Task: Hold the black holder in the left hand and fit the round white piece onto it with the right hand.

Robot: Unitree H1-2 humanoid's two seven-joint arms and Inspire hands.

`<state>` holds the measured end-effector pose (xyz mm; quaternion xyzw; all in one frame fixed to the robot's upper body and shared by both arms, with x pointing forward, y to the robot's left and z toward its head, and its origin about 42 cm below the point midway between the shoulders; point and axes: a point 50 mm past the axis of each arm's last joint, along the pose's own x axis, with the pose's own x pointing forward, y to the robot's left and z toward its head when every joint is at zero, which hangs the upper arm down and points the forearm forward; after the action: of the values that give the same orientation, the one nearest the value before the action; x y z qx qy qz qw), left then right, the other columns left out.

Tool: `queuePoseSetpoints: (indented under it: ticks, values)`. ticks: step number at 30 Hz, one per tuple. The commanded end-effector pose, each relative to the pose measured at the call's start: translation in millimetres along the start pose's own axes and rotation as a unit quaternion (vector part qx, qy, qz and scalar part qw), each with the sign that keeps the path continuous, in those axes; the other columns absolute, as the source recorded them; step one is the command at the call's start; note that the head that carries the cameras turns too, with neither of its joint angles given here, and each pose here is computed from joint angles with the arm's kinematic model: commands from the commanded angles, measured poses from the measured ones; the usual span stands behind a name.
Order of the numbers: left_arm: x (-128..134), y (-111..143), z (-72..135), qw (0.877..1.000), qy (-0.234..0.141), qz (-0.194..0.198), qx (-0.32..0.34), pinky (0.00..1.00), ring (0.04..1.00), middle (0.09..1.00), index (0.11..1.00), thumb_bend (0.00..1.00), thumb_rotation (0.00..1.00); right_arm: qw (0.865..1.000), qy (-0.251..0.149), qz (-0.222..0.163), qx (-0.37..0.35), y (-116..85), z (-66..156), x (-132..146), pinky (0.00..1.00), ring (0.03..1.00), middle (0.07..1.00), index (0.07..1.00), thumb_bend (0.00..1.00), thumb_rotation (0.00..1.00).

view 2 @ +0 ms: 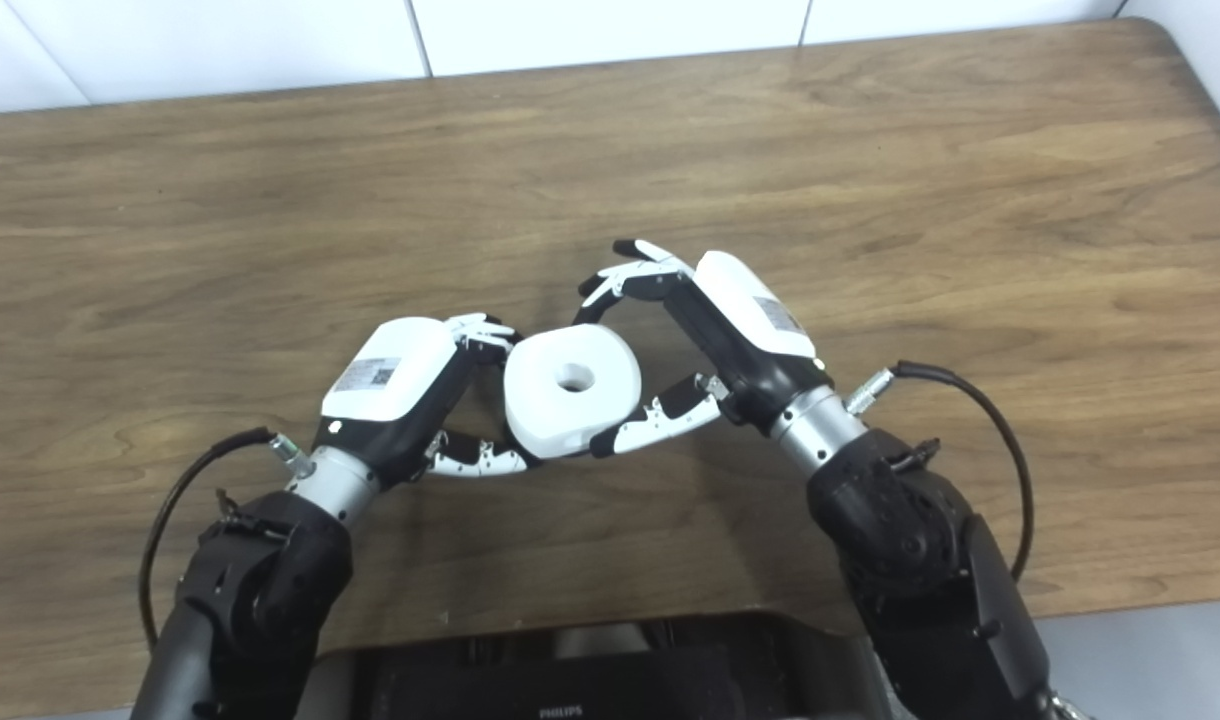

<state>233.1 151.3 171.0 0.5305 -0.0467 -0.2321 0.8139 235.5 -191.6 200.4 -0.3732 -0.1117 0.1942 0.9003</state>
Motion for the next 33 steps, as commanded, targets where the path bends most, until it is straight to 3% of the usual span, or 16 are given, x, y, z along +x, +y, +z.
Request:
queuePoseSetpoints:
  ticks: [1, 19, 23, 24, 26, 30, 33]
  values:
    - [-4.7, -2.6, -0.9, 1.0, 0.011, -0.012, -0.003, 0.81, 0.879, 0.797, 0.488, 0.52, 0.05, 1.0, -0.017, -0.006, -0.019, -2.0, 4.1, 6.3, 0.79, 0.917, 0.76, 0.483, 0.52, 0.13]
    - [-5.6, -2.5, 1.1, 1.0, 0.013, -0.014, -0.003, 0.81, 0.884, 0.8, 0.489, 0.52, 0.06, 0.999, -0.015, 0.02, -0.034, -0.6, 8.5, 8.6, 0.78, 0.918, 0.766, 0.487, 0.53, 0.14]
    - [-6.5, -3.2, 0.1, 1.0, 0.011, -0.014, -0.002, 0.81, 0.88, 0.797, 0.488, 0.52, 0.06, 0.999, -0.004, 0.034, -0.043, -0.9, 10.0, 7.4, 0.85, 0.934, 0.781, 0.49, 0.53, 0.15]
    - [-6.7, -3.3, -0.1, 1.0, 0.011, -0.014, -0.003, 0.81, 0.88, 0.797, 0.488, 0.52, 0.06, 0.998, -0.002, 0.036, -0.044, -0.9, 10.3, 7.1, 0.87, 0.937, 0.784, 0.543, 0.8, 0.2]
    - [-7.3, -3.4, -0.5, 1.0, 0.013, -0.015, -0.003, 0.81, 0.88, 0.797, 0.488, 0.52, 0.06, 0.998, -0.001, 0.043, -0.049, -1.5, 11.2, 6.6, 0.89, 0.938, 0.786, 0.578, 0.96, 0.24]
    - [-7.8, -3.3, -1.6, 1.0, 0.016, -0.018, 0.0, 0.81, 0.883, 0.799, 0.488, 0.52, 0.06, 0.993, 0.001, 0.083, -0.082, -6.5, 16.2, 6.6, 0.98, 0.973, 0.833, 0.668, 1.0, 0.35]
    - [-7.4, -3.6, -3.0, 1.0, 0.018, -0.019, 0.001, 0.82, 0.882, 0.798, 0.488, 0.52, 0.06, 0.99, 0.002, 0.098, -0.099, -9.7, 21.6, 6.1, 1.0, 0.99, 0.861, 0.75, 1.0, 0.37]
